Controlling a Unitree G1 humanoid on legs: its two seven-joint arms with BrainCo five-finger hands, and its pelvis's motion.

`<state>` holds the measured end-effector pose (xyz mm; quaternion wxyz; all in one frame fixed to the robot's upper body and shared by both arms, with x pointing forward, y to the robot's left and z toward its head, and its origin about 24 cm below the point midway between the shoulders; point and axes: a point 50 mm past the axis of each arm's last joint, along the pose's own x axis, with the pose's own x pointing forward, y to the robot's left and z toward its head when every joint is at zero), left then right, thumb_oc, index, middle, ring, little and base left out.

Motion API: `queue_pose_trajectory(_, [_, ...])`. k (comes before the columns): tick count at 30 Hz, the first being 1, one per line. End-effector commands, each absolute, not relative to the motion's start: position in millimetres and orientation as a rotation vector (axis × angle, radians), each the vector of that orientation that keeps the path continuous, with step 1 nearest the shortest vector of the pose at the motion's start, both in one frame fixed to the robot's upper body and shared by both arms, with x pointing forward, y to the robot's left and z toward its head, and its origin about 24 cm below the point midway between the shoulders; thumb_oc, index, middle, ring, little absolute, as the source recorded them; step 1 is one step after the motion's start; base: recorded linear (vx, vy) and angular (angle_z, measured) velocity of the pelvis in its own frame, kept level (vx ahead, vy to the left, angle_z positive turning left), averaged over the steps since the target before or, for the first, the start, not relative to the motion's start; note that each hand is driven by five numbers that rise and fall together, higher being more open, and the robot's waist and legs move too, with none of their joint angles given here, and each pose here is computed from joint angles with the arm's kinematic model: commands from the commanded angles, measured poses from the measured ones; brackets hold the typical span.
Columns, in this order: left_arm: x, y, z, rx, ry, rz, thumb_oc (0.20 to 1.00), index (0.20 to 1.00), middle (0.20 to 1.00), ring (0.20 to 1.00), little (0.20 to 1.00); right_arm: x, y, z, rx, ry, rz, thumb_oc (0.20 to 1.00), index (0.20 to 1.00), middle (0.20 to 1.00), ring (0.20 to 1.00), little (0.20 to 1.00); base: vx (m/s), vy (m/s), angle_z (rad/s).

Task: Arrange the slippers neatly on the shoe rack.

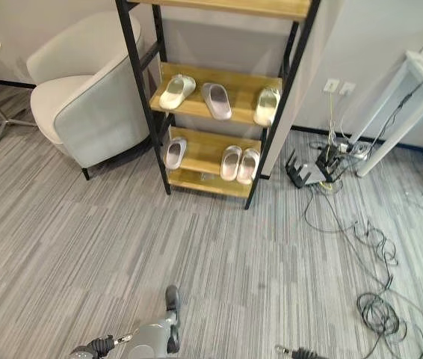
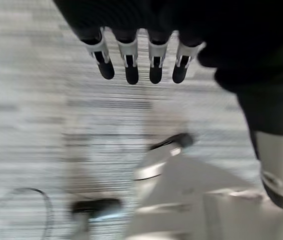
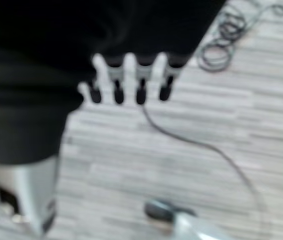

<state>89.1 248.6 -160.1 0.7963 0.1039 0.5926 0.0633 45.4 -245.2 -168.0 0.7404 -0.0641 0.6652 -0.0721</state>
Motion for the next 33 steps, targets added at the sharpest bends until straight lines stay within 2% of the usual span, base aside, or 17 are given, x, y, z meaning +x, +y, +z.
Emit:
queue_pose_trajectory(1, [117.6,265.2,-147.3,0.237,1.163,0.178,1.0,1.0,1.0,1.0,1.0,59.5,-242.9,-167.0,-0.155,1.393,-0.102,1.0,1.0,1.0,1.0,1.0,0.31,0.19,0.08])
queue_pose_trajectory(5, [128.4,271.6,-141.7,0.258,1.126,0.201,1.0,1.0,1.0,1.0,1.0,76.6,-247.8,-162.8,-0.166,1.335,-0.11,1.0,1.0,1.0,1.0,1.0,0.33,0.167,0.14])
queue_pose_trajectory(8, [122.2,277.2,-142.0,0.12,1.124,0.32,1.0,1.0,1.0,1.0,1.0,81.1,-247.2,-162.0,-0.164,1.317,-0.103,1.0,1.0,1.0,1.0,1.0,0.37,0.089,0.37])
queue_pose_trajectory(12, [137.3,268.2,-139.7,0.136,1.076,0.28,1.0,1.0,1.0,1.0,1.0,73.4,-241.1,-165.0,-0.171,1.342,-0.079,1.0,1.0,1.0,1.0,1.0,0.34,-0.028,0.77])
queue_pose_trajectory(21, [132.1,262.9,-143.0,0.201,1.087,0.228,1.0,1.0,1.0,1.0,1.0,41.6,-247.3,-167.9,-0.129,1.447,-0.123,1.0,1.0,1.0,1.0,1.0,0.36,-0.184,0.71])
queue_pose_trajectory(28, [122.4,260.4,-146.5,0.226,1.107,0.2,1.0,1.0,1.0,1.0,1.0,41.9,-257.0,-165.1,-0.144,1.442,-0.148,1.0,1.0,1.0,1.0,1.0,0.21,-0.239,0.42])
queue_pose_trajectory(33, [135.2,257.1,-142.4,0.13,1.041,0.258,1.0,1.0,1.0,1.0,1.0,46.2,-266.4,-161.9,-0.173,1.416,-0.18,1.0,1.0,1.0,1.0,1.0,0.08,-0.224,0.04])
